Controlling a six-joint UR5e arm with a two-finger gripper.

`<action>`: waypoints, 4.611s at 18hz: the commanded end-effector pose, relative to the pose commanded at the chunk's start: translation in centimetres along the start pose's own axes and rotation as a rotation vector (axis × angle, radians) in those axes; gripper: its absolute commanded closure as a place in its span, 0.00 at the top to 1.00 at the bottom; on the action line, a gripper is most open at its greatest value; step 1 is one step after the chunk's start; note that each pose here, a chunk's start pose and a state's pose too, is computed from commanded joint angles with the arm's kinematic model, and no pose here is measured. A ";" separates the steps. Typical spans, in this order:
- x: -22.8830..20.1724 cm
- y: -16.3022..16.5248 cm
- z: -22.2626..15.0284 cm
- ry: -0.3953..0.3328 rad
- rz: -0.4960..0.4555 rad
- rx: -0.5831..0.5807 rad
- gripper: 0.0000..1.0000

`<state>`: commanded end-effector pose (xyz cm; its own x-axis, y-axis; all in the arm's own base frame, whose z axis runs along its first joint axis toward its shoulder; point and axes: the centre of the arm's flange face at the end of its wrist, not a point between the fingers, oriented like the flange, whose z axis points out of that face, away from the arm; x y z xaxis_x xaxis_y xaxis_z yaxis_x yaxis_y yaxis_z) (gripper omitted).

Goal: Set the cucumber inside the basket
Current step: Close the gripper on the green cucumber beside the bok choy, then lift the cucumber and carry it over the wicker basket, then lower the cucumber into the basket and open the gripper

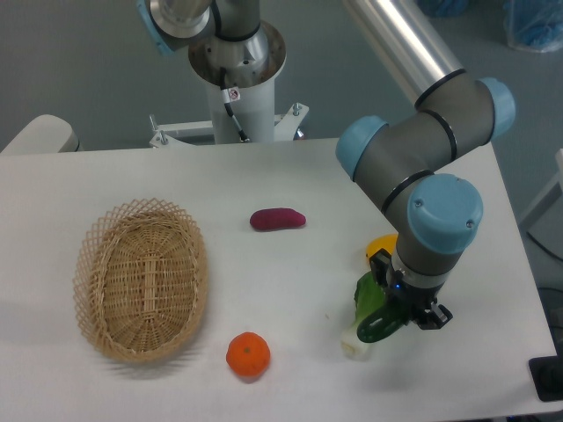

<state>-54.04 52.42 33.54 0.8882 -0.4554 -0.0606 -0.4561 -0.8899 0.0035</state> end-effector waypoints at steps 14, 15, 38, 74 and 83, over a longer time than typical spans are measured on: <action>0.7 -1.2 -0.3 0.010 0.008 0.007 0.37; 1.0 -1.9 -0.4 0.013 0.017 0.007 0.37; 20.9 -20.6 0.7 0.155 0.245 0.019 0.36; 29.5 -27.7 5.9 0.118 -0.110 0.096 1.00; 21.9 -22.3 2.4 0.014 -0.181 0.076 1.00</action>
<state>-24.54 62.30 29.78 0.9567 -0.2884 -0.0399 -0.2908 -0.9533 -0.0812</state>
